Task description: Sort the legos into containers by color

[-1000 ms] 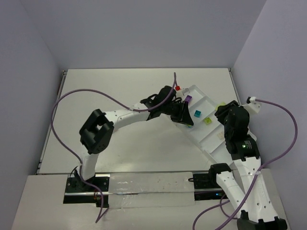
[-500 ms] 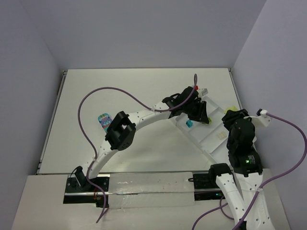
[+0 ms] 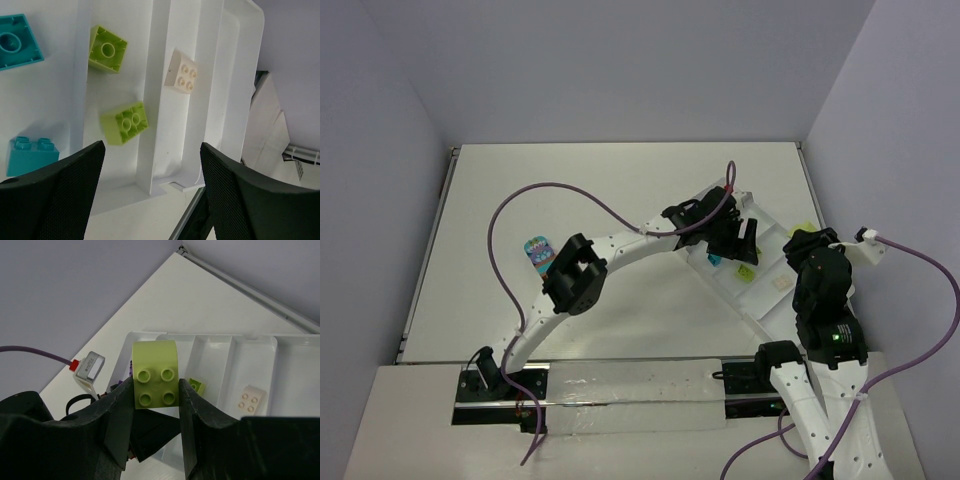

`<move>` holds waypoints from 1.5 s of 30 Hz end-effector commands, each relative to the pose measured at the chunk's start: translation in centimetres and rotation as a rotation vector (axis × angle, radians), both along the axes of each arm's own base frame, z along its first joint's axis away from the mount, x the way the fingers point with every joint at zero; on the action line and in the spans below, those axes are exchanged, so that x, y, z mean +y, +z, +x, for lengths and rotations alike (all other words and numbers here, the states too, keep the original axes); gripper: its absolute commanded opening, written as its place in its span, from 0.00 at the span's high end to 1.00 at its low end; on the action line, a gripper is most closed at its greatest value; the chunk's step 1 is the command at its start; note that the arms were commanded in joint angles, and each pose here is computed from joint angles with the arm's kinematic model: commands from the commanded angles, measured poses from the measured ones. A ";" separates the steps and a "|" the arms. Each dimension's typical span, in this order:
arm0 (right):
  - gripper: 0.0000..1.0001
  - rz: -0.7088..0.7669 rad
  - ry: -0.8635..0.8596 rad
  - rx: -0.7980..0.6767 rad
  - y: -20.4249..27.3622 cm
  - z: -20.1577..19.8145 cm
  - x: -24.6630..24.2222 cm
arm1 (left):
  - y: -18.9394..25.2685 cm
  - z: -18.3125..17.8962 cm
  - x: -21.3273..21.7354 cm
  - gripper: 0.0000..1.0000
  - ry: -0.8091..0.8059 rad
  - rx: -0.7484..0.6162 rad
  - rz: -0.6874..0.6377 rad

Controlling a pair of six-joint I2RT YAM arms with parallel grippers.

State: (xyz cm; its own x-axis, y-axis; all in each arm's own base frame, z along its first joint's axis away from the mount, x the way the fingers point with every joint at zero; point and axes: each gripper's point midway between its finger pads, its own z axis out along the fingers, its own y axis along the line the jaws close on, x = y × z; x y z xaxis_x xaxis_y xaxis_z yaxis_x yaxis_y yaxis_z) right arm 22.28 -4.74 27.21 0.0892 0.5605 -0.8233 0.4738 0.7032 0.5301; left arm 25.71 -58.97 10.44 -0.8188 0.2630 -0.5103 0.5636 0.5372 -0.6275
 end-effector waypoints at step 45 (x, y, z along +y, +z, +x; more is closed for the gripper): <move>1.00 0.177 1.418 -0.155 2.8 0.3 22.3 | 20.9 -4.3 20.4 0.22 -0.258 -0.108 -0.839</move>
State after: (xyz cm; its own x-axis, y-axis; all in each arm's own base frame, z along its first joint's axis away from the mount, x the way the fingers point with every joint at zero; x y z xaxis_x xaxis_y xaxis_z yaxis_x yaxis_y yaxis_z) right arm 23.69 16.52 28.35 -0.5670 0.3722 -0.7348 -0.5321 0.5154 0.6717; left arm 22.33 -38.16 27.05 -0.7629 0.0277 -0.6459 0.6451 -0.0329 -0.7634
